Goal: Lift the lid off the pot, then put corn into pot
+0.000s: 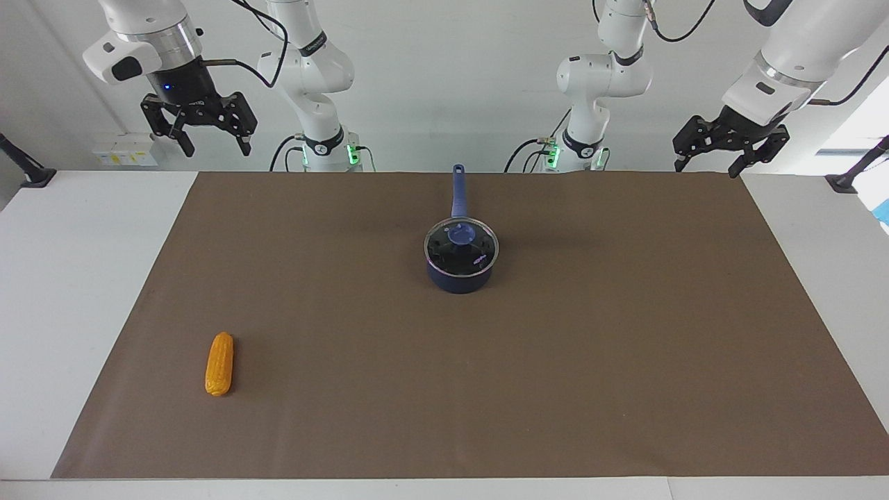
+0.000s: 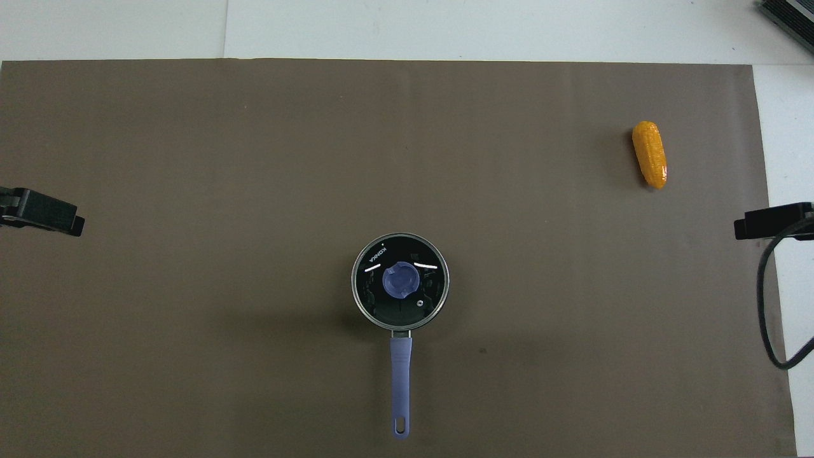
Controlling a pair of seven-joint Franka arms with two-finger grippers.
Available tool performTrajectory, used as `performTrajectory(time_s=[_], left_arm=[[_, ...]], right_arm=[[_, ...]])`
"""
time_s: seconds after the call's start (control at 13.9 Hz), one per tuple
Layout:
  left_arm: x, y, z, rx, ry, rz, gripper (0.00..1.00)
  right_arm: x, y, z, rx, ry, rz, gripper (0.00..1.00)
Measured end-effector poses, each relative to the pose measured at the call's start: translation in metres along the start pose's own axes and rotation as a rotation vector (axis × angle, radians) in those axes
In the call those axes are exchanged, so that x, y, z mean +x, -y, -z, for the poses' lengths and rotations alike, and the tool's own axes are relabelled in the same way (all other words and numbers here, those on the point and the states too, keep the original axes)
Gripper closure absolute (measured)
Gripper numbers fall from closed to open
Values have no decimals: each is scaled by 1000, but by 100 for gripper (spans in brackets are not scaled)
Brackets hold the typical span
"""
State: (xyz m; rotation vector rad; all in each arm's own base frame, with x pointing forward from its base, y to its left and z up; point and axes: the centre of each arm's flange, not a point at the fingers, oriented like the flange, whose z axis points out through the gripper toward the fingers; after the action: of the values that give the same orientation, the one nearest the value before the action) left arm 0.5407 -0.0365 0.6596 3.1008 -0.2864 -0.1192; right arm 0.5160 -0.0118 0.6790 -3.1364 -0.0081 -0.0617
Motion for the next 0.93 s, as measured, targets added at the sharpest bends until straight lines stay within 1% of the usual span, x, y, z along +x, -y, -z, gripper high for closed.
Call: performTrajectory(time_s=[0.43, 0.65, 0.93], left_arm=[[3, -3, -28, -10, 56, 9, 0], [12, -28, -46, -9, 48, 17, 0], [23, -76, -68, 1, 31, 30, 0]], right_arm=[[0, 0, 0, 0, 0, 0, 0], [0, 0, 0, 0, 0, 0, 0], [0, 0, 0, 0, 0, 0, 0]])
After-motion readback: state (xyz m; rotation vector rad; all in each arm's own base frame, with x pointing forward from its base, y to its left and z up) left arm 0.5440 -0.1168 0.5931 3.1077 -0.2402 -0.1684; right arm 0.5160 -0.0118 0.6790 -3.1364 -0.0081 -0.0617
